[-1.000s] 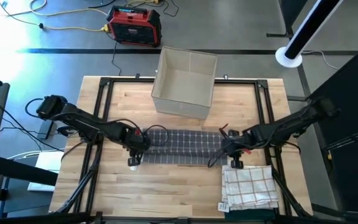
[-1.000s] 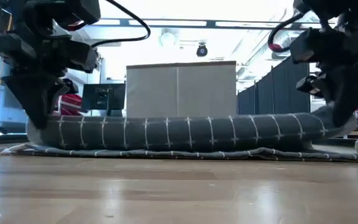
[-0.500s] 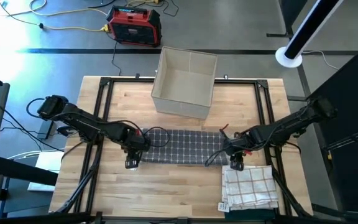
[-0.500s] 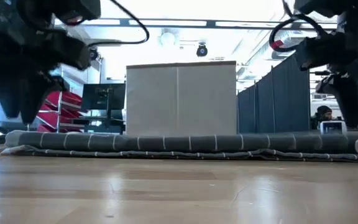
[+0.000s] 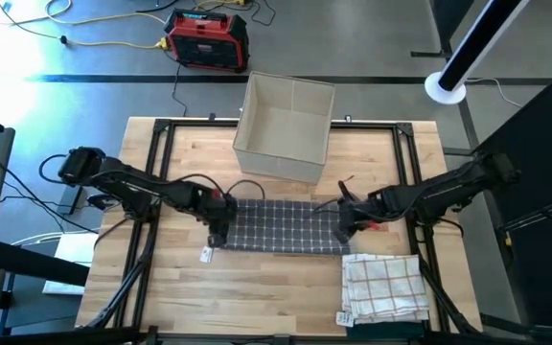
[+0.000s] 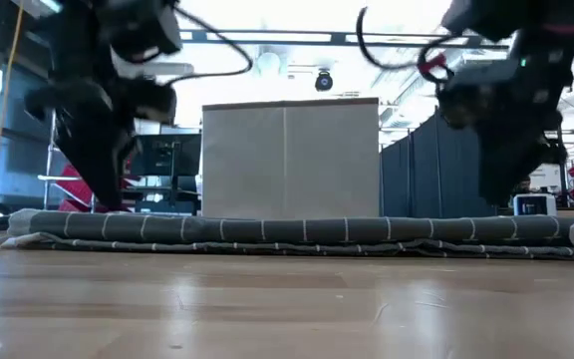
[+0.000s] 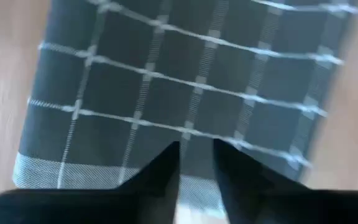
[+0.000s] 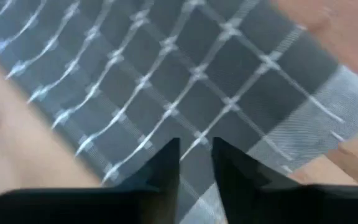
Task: Fold towel
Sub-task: Fold the gray patterned towel
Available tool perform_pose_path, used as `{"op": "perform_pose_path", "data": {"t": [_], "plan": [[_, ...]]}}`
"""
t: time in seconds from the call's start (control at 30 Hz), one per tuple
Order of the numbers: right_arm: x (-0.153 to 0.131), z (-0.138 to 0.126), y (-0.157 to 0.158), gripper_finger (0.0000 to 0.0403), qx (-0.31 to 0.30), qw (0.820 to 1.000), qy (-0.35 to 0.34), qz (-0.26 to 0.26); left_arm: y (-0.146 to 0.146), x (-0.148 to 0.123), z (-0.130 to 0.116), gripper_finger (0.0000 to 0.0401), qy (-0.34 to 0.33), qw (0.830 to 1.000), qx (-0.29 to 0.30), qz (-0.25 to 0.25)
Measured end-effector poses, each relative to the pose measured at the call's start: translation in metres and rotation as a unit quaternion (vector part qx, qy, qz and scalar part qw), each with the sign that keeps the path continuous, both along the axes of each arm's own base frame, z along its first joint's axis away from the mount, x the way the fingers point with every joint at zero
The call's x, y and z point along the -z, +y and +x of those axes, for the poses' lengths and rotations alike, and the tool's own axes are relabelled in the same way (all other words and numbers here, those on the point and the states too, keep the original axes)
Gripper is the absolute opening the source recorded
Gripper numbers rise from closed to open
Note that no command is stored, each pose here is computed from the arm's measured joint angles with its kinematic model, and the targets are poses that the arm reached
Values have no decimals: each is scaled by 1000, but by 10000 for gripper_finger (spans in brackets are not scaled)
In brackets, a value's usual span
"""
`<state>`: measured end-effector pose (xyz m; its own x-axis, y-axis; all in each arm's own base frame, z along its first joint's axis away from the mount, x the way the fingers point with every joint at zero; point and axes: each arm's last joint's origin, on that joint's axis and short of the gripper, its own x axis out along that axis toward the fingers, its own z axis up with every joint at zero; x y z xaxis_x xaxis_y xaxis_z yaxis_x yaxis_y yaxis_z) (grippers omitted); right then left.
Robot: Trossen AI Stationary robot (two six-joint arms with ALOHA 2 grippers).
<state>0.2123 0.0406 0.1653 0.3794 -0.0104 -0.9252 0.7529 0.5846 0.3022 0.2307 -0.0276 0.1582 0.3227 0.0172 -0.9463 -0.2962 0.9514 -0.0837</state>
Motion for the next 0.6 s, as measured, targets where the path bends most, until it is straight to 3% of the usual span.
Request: {"op": "perform_pose_path", "data": {"t": [0.1,0.37,0.47,0.6], "plan": [[15,-9,-3,9,43,999,9,-3,6,15,-6,7,-14,998,-62,-2],[38,-26,-26,2,149,988,32,-38,21,29,-18,7,-14,984,-178,26],[39,-26,-37,2,169,983,35,-55,23,28,-16,2,-15,980,-198,17],[30,-20,-47,1,154,986,40,-56,19,19,-11,2,2,984,-179,-13]]}}
